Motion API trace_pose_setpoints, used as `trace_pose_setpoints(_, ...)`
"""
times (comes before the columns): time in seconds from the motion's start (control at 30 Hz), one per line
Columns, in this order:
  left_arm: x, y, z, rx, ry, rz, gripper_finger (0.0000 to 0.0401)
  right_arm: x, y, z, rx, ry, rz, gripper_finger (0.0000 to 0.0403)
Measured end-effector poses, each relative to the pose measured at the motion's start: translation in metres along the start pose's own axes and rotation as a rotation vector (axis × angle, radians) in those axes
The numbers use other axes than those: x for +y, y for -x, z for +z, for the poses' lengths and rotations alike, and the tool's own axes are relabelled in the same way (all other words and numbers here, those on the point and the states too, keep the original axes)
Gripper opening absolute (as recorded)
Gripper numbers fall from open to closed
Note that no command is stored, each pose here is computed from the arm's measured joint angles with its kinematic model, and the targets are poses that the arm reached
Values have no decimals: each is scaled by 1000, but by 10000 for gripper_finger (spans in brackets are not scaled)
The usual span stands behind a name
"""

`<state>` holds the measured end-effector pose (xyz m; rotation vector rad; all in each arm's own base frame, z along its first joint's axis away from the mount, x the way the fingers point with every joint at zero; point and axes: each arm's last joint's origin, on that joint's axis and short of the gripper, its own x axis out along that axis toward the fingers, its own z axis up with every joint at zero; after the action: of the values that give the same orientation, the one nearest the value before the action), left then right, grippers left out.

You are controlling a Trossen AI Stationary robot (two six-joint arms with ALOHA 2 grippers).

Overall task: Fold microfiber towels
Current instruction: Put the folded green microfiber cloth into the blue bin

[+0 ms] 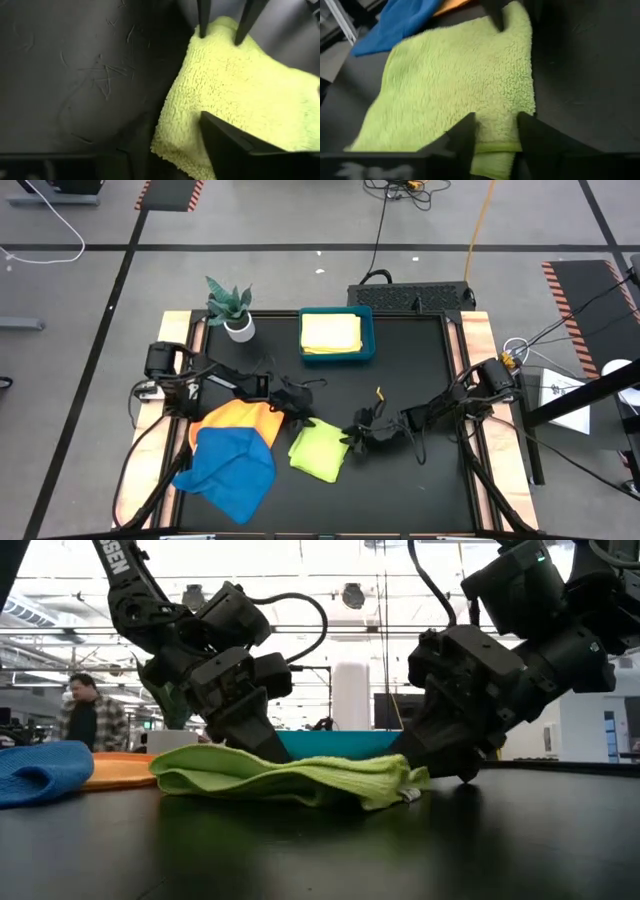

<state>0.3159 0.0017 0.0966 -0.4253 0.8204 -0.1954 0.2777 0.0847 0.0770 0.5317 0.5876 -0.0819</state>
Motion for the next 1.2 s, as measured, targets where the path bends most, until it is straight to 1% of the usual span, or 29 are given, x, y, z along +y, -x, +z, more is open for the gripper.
trace_pose_setpoints(0.07,-1,0,0,1,-49,-1,121,0,0,0,7,22,4,102)
trace_pose_setpoints(0.1,-2,-1,-1,2,-71,-1,92,0,0,-1,8,35,6,80)
trace_pose_setpoints(0.17,0,-1,0,-2,-85,-11,32,1,0,-1,12,57,11,30)
trace_pose_setpoints(0.2,1,0,1,-7,-76,-26,18,1,1,0,16,69,17,15)
trace_pose_setpoints(0.27,2,1,4,-34,-67,-44,15,3,3,3,15,73,35,10)
trace_pose_setpoints(0.33,-1,6,10,-84,-93,-57,13,5,8,9,15,97,60,5)
trace_pose_setpoints(0.43,-8,20,31,-206,-148,-40,6,10,23,26,-17,149,68,3)
trace_pose_setpoints(0.57,-19,47,54,-356,-221,68,5,8,46,47,-51,187,-27,2)
trace_pose_setpoints(0.63,-26,63,63,-441,-260,129,5,9,59,60,-109,221,-62,1)
trace_pose_setpoints(0.7,-30,78,70,-506,-299,208,5,5,73,74,-177,252,-123,1)
trace_pose_setpoints(0.8,-29,97,78,-588,-306,335,4,-6,90,95,-271,282,-224,1)
trace_pose_setpoints(0.9,-14,108,81,-604,-291,433,4,-26,102,116,-345,302,-325,1)
trace_pose_setpoints(1.0,15,112,85,-626,-211,508,3,-57,111,136,-390,284,-437,1)
trace_pose_setpoints(1.07,36,115,85,-639,-145,532,4,-79,115,147,-396,256,-442,0)
trace_pose_setpoints(1.2,75,122,87,-697,-75,534,3,-120,121,162,-430,205,-435,0)
